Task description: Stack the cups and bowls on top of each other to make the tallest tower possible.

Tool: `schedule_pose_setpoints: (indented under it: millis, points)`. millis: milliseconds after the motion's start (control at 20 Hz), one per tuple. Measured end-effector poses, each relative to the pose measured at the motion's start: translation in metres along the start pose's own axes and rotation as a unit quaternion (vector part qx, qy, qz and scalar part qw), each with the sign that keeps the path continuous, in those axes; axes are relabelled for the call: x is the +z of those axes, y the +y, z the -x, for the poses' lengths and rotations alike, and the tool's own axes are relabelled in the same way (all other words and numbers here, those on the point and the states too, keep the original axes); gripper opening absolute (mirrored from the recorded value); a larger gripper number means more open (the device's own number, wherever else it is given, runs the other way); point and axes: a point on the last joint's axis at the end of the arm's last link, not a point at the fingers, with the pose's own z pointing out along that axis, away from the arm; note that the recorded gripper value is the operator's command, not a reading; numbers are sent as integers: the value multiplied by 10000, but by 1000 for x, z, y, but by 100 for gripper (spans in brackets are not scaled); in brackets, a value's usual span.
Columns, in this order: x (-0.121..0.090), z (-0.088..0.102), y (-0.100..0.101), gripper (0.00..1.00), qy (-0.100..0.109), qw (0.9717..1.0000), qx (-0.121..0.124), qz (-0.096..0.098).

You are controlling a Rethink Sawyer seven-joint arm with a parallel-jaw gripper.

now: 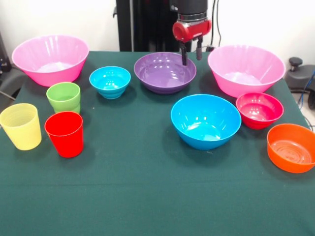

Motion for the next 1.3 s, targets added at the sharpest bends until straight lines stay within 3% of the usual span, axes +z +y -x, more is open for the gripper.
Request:
schedule_pose_setpoints:
  millis: [550,800,1100,1300]
  points:
    - [-5,-33,-31,100,-100,9999,53,65]
    - [-4,-34,-27,100,-58,10000,-14,68]
    - [2,-39,-7,100,183,9992,-353,101]
    - [4,-39,-1,100,221,9988,-425,135]
